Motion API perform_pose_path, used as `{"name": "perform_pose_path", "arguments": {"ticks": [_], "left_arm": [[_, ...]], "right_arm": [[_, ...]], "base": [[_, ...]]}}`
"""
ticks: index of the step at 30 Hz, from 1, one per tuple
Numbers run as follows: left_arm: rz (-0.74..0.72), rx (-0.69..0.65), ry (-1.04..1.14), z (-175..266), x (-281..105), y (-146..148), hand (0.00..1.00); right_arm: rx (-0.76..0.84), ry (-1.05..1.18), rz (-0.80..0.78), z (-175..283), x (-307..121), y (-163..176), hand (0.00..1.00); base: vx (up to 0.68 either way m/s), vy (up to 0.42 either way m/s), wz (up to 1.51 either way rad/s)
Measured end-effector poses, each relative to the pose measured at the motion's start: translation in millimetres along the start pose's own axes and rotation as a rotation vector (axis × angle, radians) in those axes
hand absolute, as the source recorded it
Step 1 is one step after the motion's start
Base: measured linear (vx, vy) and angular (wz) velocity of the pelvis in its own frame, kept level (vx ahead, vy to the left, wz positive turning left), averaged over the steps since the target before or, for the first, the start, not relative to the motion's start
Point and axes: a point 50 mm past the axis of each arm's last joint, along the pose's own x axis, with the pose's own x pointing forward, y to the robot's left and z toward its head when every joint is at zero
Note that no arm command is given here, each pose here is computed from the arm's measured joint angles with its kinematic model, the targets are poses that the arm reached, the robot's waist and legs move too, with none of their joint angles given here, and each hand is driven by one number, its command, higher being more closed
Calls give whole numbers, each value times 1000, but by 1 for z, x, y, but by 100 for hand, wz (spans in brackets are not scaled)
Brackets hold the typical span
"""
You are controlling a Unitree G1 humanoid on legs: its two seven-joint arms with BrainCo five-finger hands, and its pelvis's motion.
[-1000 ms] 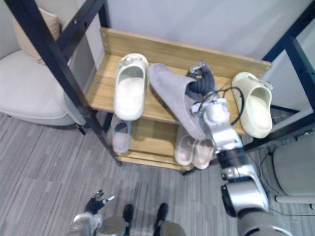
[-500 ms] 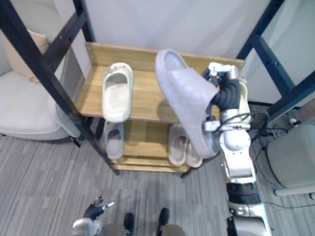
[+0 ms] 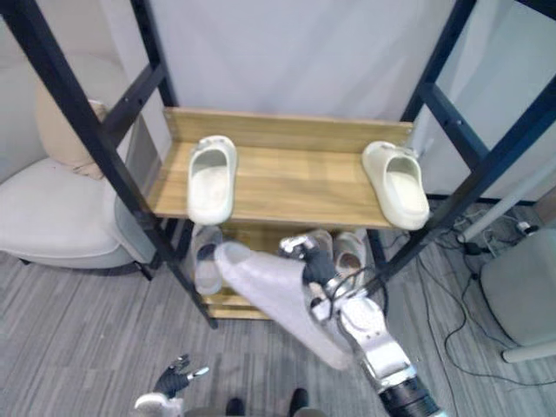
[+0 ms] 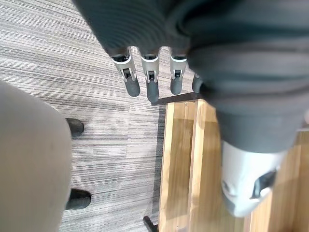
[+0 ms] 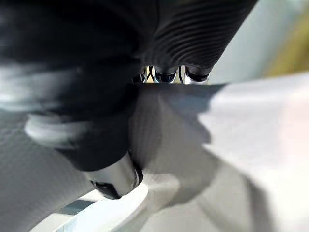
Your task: Organize the slippers on the shoe rack
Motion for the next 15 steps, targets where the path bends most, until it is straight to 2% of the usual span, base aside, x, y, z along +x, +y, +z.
{"name": "perform_pose_path", "arguments": {"ticks": [7,11,15], "left_arm": [[-21,-18,-214,76,19,-6,0],[31,-42,-276,98,21,3,0],[92,-78,-258,95,21,13,0]], "right_arm": [[-175,-88,-83,38,55,-31,100],[-207,-159,-213,63,74,-47,100],[-238,-240,-393,97,88,-77,100]], "base": [[-268,23,27],[-169,6,16],[-106,-34,13]]}}
